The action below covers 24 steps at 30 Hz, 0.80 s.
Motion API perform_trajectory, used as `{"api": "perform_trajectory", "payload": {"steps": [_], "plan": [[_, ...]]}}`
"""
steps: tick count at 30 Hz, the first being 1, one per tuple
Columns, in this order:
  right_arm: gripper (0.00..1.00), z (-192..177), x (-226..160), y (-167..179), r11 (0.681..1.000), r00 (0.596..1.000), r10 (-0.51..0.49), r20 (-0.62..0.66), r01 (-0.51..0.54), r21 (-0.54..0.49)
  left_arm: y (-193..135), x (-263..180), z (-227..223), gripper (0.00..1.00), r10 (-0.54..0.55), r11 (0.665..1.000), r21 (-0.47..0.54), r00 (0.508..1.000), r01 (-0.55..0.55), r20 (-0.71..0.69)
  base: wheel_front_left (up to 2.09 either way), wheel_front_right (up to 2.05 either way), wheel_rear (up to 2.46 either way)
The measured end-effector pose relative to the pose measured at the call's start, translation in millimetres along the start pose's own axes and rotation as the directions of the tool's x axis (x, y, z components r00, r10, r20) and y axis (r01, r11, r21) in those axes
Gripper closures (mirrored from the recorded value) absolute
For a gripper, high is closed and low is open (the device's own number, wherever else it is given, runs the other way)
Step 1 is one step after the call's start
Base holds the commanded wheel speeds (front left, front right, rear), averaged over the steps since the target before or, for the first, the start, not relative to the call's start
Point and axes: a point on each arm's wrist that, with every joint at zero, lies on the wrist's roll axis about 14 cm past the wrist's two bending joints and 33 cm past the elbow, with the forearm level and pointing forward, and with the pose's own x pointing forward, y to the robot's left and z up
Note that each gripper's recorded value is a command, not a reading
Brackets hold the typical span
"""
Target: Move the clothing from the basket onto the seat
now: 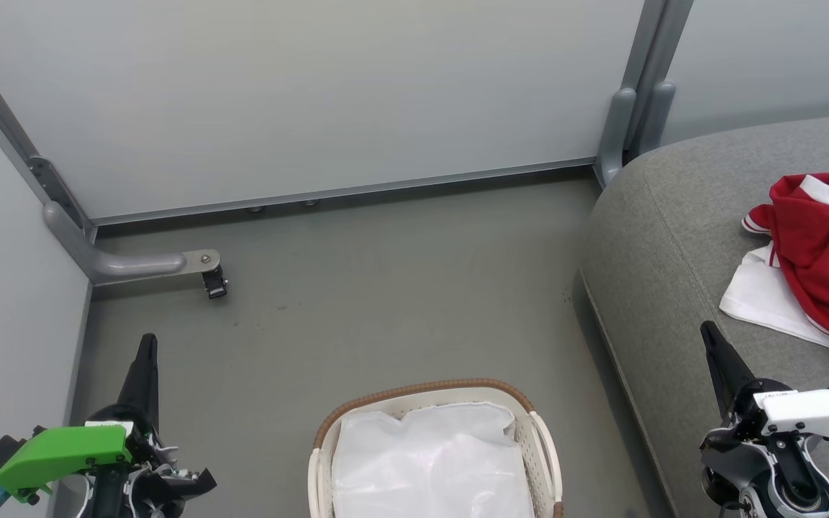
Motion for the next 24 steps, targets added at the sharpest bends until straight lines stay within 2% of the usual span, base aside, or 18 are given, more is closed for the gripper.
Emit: {"api": "perform_trajectory", "payload": {"steps": [24], "plan": [[1.00,0.0,0.0,0.0,1.000,1.000,0.000,0.000,0.000,0.000,-0.1,0.0,0.0,1.00,0.000,1.000,0.000,1.000,0.000,0.000,0.00,0.00,0.00]]}}
